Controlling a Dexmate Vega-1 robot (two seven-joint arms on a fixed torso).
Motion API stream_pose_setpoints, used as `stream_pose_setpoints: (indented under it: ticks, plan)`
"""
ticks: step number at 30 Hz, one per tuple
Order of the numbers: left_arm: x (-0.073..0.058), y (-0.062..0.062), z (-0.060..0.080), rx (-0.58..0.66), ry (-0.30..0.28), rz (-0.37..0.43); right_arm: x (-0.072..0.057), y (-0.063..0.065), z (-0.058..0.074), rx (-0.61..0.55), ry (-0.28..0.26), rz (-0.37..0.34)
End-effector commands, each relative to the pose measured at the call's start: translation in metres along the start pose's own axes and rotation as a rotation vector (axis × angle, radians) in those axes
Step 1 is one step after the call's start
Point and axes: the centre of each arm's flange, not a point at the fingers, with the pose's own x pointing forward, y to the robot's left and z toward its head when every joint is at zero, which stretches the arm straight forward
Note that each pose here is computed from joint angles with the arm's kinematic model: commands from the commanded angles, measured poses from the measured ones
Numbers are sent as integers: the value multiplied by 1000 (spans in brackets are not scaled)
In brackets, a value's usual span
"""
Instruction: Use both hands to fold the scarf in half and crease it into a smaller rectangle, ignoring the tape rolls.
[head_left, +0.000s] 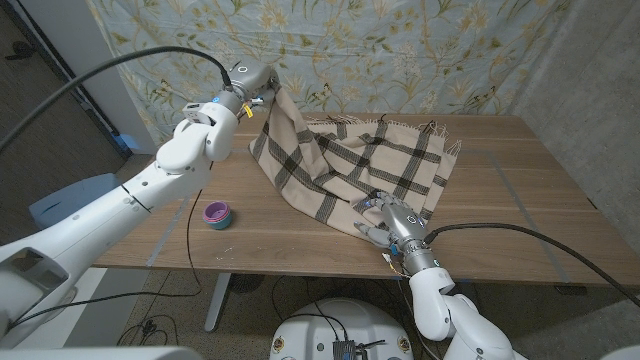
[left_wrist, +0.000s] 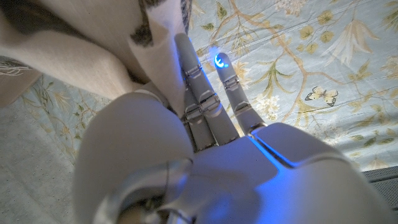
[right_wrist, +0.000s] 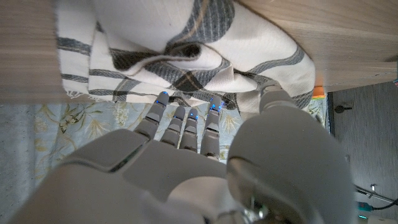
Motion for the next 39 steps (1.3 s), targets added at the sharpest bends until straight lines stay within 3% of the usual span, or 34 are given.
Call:
stream_pose_setpoints:
  ticks: [1, 10, 23, 39]
  plan:
    - [-9, 0, -5, -42, -24, -3, 9, 3, 0, -96, 33, -58]
    - [-6, -2, -12, -76, -18, -5, 19, 5, -10, -164, 65, -19]
    - [5, -4, -13, -101, -30, 7, 27, 12, -22, -267, 122, 45]
    - [10, -7, -6, -111, -49, -14, 28, 13, -34, -274, 144, -133]
